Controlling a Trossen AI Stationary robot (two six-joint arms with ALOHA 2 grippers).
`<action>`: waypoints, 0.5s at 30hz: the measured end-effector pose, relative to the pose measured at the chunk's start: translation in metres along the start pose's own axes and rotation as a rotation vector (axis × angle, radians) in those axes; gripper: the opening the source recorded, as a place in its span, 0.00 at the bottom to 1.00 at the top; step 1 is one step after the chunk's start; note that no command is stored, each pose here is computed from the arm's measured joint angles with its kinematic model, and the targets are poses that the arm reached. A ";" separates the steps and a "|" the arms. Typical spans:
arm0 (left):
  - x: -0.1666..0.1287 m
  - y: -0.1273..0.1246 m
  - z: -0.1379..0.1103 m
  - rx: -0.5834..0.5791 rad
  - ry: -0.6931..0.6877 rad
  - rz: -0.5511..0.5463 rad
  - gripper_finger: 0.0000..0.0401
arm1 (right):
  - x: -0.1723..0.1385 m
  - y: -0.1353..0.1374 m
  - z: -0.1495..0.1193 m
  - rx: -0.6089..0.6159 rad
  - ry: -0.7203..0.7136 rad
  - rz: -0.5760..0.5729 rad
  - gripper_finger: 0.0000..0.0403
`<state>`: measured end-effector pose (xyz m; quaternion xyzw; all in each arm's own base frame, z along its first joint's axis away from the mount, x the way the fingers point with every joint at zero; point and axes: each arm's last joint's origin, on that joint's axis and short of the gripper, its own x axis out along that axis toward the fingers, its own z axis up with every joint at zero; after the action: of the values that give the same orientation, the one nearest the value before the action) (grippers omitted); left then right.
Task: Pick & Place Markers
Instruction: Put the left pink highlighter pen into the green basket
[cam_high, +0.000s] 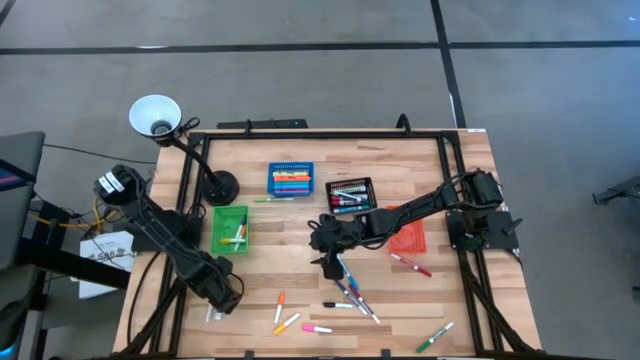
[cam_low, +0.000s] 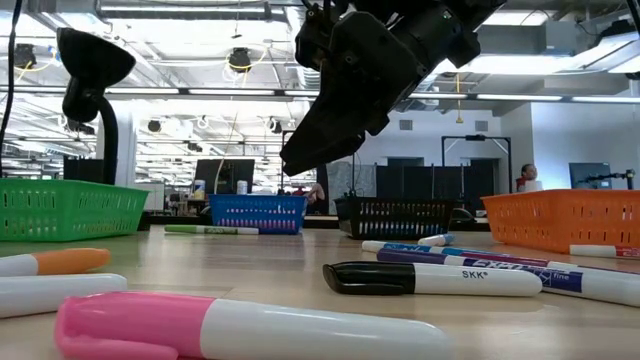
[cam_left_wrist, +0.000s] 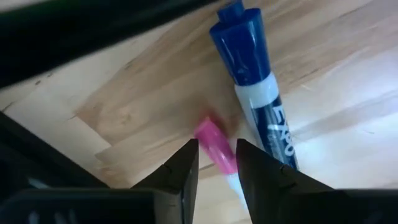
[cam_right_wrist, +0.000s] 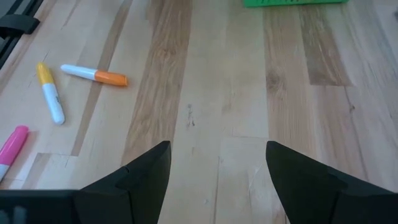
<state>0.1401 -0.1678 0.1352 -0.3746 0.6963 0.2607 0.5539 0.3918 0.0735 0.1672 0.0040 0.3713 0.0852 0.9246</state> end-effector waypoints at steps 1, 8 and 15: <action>0.002 0.000 0.000 -0.002 -0.002 0.008 0.26 | 0.000 0.000 0.000 0.000 0.000 0.000 0.63; 0.006 -0.002 0.001 -0.001 -0.001 0.023 0.23 | 0.000 -0.006 0.000 0.009 -0.001 -0.010 0.63; 0.006 -0.002 0.001 0.009 -0.001 0.020 0.11 | 0.000 -0.012 0.001 0.019 -0.002 -0.021 0.63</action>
<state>0.1415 -0.1696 0.1296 -0.3649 0.7010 0.2635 0.5532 0.3939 0.0621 0.1671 0.0089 0.3711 0.0721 0.9257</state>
